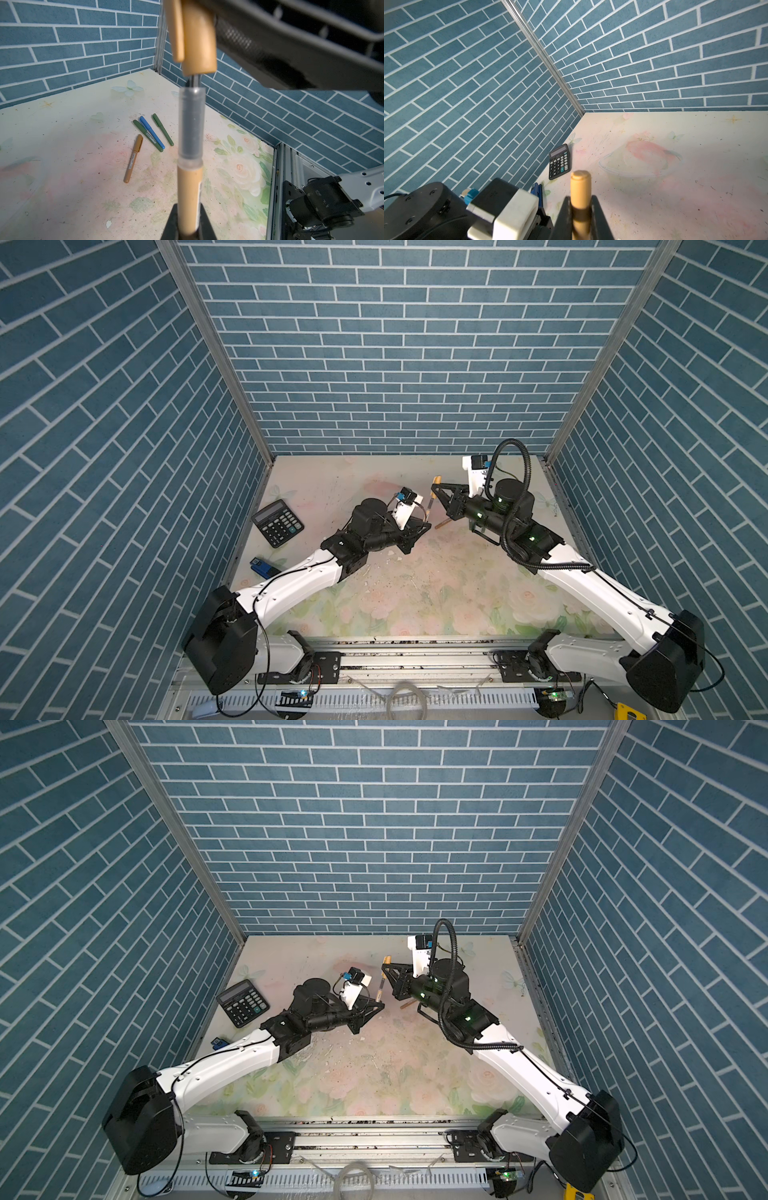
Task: Insert the pens into the pen caps
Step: 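Lower the tan cap onto the fountain pen tip with the right gripper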
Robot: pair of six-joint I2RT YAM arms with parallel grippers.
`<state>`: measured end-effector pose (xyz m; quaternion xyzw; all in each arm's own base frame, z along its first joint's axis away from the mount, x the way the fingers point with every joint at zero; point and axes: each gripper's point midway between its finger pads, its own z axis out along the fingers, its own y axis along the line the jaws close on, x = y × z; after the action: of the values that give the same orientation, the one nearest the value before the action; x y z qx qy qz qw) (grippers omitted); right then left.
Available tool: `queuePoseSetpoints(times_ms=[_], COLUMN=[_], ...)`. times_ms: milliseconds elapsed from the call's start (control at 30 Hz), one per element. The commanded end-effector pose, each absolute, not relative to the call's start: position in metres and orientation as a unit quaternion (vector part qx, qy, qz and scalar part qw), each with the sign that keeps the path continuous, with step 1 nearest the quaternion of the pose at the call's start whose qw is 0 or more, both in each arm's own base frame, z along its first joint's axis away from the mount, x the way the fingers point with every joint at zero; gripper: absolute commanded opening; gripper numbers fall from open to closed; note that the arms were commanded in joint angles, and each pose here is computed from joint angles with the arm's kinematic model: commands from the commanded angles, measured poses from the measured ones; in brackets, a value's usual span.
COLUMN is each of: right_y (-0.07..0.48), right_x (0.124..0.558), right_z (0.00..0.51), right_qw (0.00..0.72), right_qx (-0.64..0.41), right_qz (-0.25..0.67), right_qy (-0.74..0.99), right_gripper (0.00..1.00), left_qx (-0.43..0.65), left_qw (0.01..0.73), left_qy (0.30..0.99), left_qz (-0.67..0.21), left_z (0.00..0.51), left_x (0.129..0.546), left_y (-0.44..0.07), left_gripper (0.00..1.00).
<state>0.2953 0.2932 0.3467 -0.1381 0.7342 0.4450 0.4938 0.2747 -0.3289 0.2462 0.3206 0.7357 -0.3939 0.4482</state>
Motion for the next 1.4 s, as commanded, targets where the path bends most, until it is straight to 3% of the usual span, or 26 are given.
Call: queuePoseSetpoints(times_ms=[0, 400, 867, 1367], right_y=[0.292, 0.303, 0.304, 0.301], right_x=[0.288, 0.286, 0.269, 0.277], right_z=[0.355, 0.324, 0.331, 0.299], right_qw=[0.497, 0.470, 0.469, 0.468], right_qx=[-0.142, -0.124, -0.137, -0.155], right_qz=[0.458, 0.490, 0.528, 0.468], right_qy=[0.723, 0.723, 0.694, 0.734], right_gripper=[0.04, 0.05, 0.06, 0.06], left_qx=[0.321, 0.306, 0.297, 0.302], left_qw=[0.460, 0.462, 0.457, 0.463], left_qy=[0.728, 0.722, 0.726, 0.714], left_qz=[-0.395, -0.415, -0.420, -0.430], left_z=[0.256, 0.262, 0.261, 0.268], left_x=[0.278, 0.277, 0.279, 0.275], left_y=[-0.332, -0.334, -0.334, -0.334], left_gripper=[0.00, 0.00, 0.00, 0.00])
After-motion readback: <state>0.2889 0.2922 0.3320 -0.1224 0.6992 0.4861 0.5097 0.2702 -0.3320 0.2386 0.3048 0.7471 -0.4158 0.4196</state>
